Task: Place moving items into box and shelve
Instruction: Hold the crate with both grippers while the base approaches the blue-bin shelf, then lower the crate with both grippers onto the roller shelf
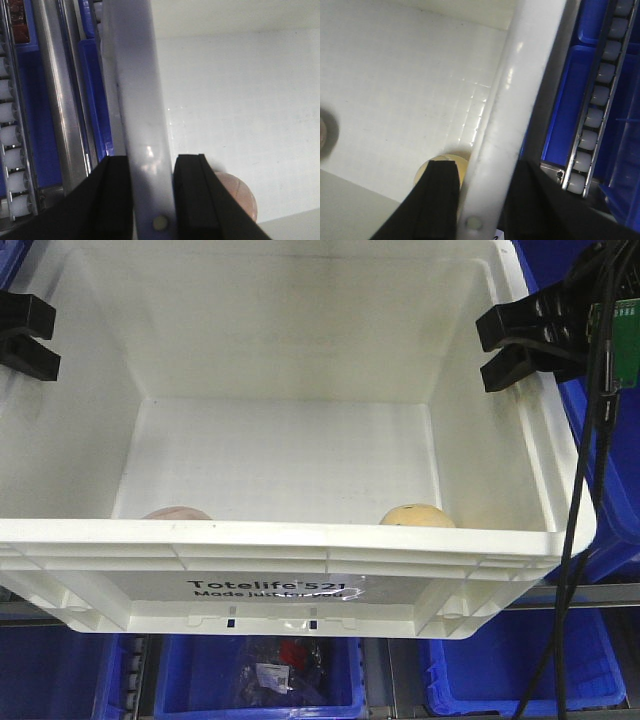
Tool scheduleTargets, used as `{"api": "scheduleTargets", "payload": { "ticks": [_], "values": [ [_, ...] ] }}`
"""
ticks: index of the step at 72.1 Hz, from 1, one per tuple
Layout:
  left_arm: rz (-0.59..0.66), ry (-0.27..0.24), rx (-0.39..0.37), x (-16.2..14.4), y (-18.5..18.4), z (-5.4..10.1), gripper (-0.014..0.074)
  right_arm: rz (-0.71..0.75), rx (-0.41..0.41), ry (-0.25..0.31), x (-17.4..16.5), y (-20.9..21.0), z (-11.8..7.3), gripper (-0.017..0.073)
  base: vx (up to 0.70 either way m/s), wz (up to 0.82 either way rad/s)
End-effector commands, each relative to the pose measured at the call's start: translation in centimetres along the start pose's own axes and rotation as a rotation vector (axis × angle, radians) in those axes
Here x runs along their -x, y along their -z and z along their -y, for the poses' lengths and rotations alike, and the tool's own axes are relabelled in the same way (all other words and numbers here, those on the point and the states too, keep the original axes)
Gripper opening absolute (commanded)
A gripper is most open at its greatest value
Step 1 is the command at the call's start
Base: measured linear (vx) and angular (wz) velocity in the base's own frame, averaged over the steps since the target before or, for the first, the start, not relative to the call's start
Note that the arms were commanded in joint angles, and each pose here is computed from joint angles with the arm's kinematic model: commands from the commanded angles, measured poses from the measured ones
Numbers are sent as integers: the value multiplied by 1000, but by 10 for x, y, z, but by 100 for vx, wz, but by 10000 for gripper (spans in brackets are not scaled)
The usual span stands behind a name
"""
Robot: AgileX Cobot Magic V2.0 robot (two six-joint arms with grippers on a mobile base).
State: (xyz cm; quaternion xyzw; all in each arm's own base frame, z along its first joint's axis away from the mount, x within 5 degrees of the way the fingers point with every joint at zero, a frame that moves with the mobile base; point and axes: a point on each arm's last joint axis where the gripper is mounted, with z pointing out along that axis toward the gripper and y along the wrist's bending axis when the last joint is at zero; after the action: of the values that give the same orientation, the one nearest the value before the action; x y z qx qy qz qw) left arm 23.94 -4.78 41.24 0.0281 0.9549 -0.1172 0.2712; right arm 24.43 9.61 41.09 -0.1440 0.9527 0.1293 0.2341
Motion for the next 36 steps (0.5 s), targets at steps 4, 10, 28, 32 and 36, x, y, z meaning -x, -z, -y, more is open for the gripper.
{"api": "scheduleTargets", "payload": {
  "ticks": [4,10,28,32,36],
  "values": [
    [191,-8,-53,12,26,9,-17,146,102,28,7,23,-13,-12,0,0],
    [195,-8,-51,11,25,8,-17,177,103,24,10,24,-13,-12,0,0],
    [269,-8,-28,-7,14,1,-17,284,99,27,15,32,-13,-12,0,0],
    [279,-8,-22,-12,12,-1,-17,315,99,29,15,36,-14,-12,0,0],
    [283,-11,-11,-17,11,-3,-17,335,97,30,16,38,-14,-12,0,0]
  ]
}}
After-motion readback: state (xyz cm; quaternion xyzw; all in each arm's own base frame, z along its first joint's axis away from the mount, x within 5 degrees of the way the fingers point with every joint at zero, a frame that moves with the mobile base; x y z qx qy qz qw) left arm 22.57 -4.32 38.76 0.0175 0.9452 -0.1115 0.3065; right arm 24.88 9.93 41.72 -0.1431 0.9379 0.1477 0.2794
